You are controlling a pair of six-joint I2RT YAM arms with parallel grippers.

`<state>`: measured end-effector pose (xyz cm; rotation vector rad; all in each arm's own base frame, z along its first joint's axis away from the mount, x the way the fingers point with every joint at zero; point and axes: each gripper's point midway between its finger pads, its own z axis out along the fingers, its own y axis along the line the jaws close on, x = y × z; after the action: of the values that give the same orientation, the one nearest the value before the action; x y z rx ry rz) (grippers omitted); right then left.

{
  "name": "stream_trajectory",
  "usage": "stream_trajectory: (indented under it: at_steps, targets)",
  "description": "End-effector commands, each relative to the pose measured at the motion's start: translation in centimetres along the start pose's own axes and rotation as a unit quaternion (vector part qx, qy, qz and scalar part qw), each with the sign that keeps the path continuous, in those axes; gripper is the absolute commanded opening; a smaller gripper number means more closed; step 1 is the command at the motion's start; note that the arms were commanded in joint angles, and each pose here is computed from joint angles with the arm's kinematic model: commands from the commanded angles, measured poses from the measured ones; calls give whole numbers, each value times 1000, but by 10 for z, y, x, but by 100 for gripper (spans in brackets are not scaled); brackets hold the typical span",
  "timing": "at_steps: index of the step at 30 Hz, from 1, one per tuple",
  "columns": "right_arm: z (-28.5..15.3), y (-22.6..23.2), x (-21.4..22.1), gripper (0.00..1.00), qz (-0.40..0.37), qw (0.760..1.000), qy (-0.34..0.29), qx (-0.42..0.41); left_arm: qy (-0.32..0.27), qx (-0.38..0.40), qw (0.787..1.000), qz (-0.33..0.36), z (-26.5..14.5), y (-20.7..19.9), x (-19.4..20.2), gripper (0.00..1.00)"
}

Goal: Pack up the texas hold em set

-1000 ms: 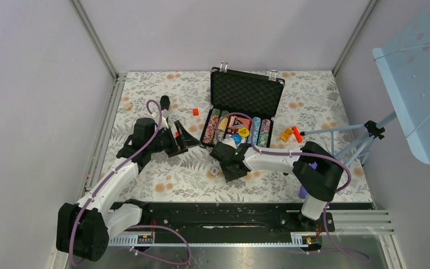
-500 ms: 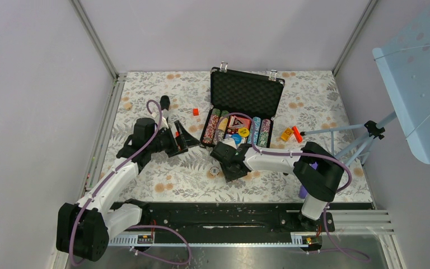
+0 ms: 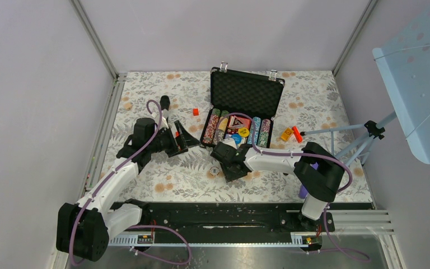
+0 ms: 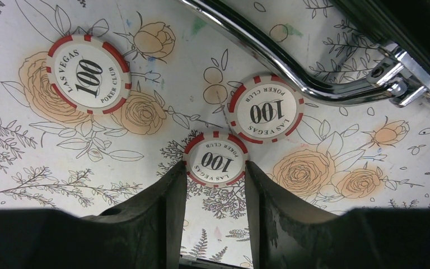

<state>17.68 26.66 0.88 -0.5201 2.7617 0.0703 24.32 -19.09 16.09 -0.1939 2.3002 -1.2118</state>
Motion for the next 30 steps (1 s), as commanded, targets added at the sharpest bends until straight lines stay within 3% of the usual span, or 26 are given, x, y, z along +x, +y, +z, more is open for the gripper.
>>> stream_trajectory:
  at_steps: [1,23,27,30]
  targets:
    - [-2,-8,7,0,-7,1000,6,8,-4,16,1000,8,-1,-5,-3,95]
    - [-16,-6,-5,1,-5,1000,-11,0,-5,15,1000,11,-1,-6,-4,95]
    - [-19,-6,-9,37,-2,1000,-23,0,-4,15,1000,11,-1,-5,-3,95]
    - [-20,-4,-11,51,-3,1000,-23,-3,-4,16,1000,11,-2,-6,-3,95]
